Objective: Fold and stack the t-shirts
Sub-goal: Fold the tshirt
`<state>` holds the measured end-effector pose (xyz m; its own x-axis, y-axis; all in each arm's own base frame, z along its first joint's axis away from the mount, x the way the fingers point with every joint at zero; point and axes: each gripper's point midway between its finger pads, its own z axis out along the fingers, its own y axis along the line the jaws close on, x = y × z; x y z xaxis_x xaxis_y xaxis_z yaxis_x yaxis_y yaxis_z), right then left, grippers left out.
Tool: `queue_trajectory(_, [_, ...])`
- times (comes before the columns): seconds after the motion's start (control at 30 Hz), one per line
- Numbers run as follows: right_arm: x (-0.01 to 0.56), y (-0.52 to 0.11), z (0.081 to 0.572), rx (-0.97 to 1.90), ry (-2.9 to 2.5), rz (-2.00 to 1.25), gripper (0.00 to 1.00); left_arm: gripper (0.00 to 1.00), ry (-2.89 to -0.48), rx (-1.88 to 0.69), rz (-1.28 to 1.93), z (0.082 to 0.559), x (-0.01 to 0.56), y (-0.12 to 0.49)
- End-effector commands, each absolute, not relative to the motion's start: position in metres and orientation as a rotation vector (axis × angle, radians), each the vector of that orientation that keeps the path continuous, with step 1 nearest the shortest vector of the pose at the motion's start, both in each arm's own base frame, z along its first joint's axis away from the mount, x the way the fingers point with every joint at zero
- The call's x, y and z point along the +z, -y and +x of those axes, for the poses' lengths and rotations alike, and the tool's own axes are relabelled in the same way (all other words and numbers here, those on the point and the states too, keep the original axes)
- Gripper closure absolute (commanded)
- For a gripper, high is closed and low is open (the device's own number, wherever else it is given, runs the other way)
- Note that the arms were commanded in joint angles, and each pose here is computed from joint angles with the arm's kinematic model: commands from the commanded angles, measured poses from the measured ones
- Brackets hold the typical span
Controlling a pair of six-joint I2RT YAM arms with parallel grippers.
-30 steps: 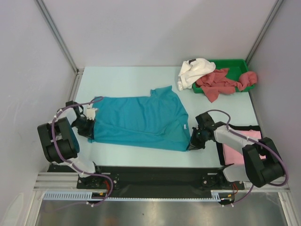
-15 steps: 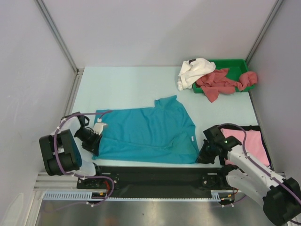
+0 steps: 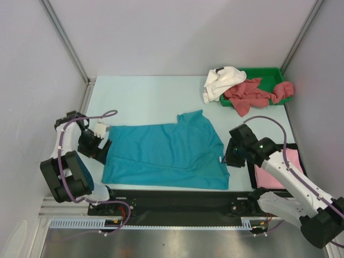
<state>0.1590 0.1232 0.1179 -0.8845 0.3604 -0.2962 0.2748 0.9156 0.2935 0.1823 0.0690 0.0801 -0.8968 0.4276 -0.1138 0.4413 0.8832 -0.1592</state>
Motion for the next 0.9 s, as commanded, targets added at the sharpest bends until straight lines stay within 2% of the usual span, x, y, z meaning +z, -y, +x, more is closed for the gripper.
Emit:
queue_trajectory(0.0, [0.111, -0.145, 0.186, 0.359, -2.744, 0.221, 0.85, 0.00, -2.767, -0.025, 0.473, 0.246, 0.118, -0.093])
queue_trajectory(0.07, [0.106, -0.167, 0.191, 0.468, -2.786, 0.161, 1.00, 0.00, -2.700, 0.025, 0.389, 0.265, 0.129, -0.099])
queue_trajectory(0.17, [0.087, -0.191, 0.197, 0.559, -2.843, 0.057, 1.00, 0.00, -2.558, 0.118, 0.250, 0.303, 0.153, -0.113])
queue_trajectory(0.3, [0.064, -0.209, 0.200, 0.592, -2.915, -0.010, 1.00, 0.00, -2.506, 0.097, 0.114, 0.320, 0.162, -0.114])
queue_trajectory(0.57, [0.028, -0.243, 0.200, 0.572, -3.023, -0.157, 1.00, 0.00, -2.527, 0.089, 0.138, 0.311, 0.145, -0.110])
queue_trajectory(0.87, [0.032, -0.274, 0.225, 0.590, -3.015, -0.237, 1.00, 0.00, -2.512, 0.189, 0.174, 0.304, 0.148, -0.120])
